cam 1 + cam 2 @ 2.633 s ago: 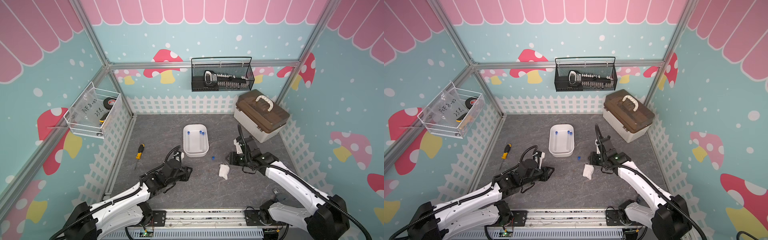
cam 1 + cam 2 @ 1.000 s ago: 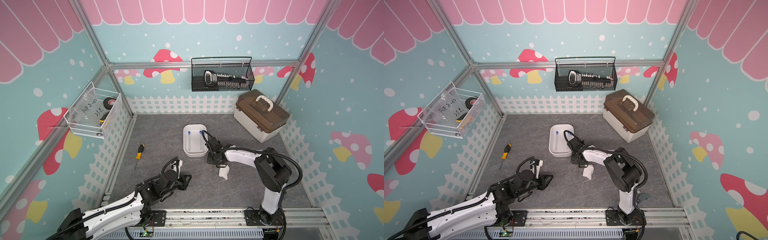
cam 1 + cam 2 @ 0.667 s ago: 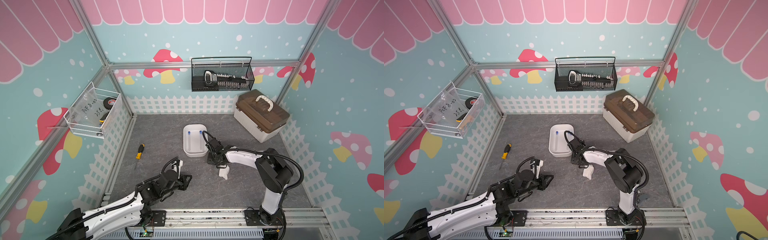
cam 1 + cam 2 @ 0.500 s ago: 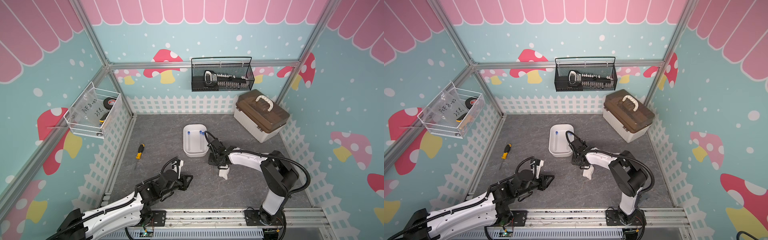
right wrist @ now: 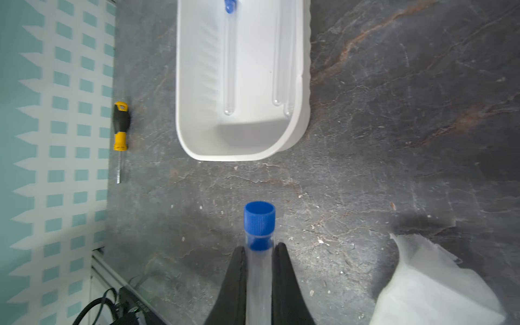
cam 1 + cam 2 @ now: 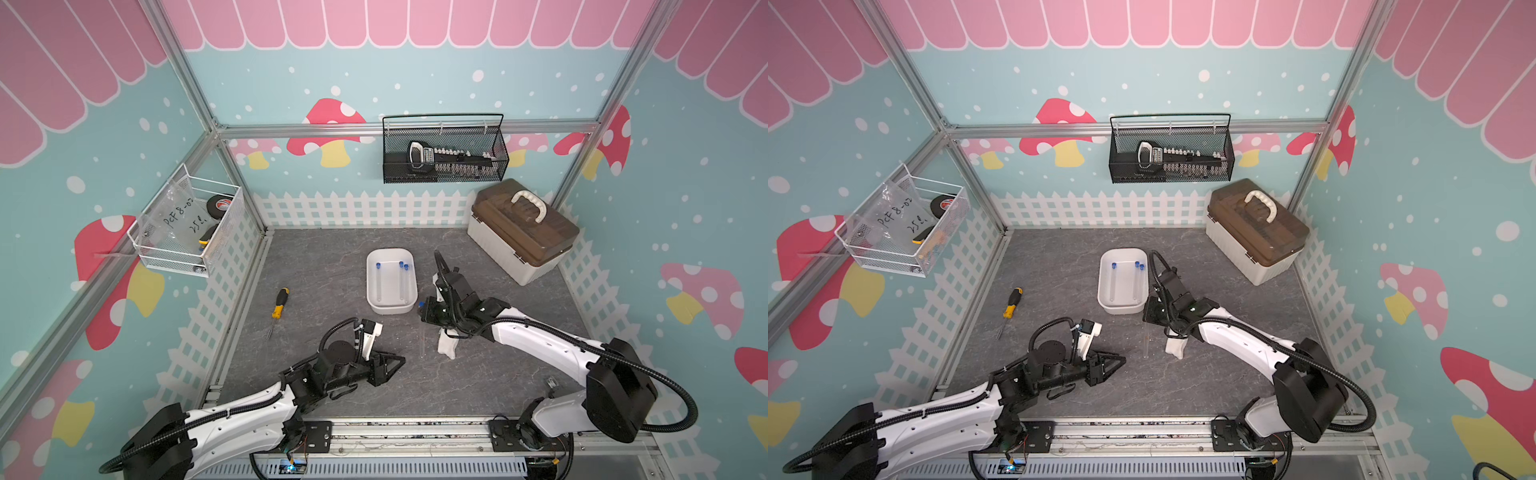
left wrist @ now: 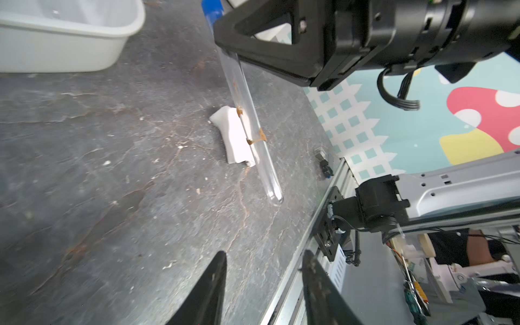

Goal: Wipe the exteriors of test tubes
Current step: Pick up the test tube at the center of the board, then adjust the cleaning item at the center of the board.

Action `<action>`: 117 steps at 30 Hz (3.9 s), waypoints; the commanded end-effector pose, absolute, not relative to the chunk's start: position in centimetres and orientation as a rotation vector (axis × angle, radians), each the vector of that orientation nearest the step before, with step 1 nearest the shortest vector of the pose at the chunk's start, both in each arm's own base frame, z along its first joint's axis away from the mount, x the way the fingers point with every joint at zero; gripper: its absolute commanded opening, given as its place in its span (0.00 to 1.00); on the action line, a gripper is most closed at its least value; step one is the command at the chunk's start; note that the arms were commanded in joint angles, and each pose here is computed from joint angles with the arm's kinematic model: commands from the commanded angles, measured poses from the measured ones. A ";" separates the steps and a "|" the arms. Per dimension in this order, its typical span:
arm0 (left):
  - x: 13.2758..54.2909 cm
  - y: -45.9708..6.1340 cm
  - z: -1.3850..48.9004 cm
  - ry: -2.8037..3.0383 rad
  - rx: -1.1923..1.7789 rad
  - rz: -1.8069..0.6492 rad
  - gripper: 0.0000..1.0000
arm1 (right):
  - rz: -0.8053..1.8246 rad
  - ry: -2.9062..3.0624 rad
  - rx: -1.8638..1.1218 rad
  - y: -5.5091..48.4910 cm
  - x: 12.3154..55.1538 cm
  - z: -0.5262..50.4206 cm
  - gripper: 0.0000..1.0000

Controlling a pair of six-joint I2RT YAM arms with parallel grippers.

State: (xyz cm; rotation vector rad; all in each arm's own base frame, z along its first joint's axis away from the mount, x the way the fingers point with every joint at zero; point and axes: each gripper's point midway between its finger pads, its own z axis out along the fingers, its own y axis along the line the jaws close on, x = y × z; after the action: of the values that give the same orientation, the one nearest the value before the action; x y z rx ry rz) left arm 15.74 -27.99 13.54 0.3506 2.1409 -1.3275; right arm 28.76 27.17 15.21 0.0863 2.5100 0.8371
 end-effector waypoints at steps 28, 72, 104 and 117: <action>18.6 -31.6 17.1 1.972 0.311 -1.435 0.20 | 1.170 2.337 0.060 29.3 27.5 20.6 0.08; 18.6 -25.1 16.0 2.034 0.119 -1.191 0.06 | 0.187 2.833 -0.078 20.2 25.7 6.4 0.45; 18.5 -25.7 15.9 2.043 0.152 -1.203 0.07 | 0.205 2.892 0.014 16.4 23.3 4.6 0.32; 18.7 -25.7 15.6 2.046 0.139 -1.198 0.07 | 0.410 2.763 -0.067 19.9 25.3 10.6 0.35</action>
State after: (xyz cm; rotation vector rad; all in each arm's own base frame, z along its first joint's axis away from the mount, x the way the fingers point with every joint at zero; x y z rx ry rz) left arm 18.50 -25.60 15.28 0.1471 2.0626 -1.1893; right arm 25.53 18.84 10.38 -0.0484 2.7586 0.3539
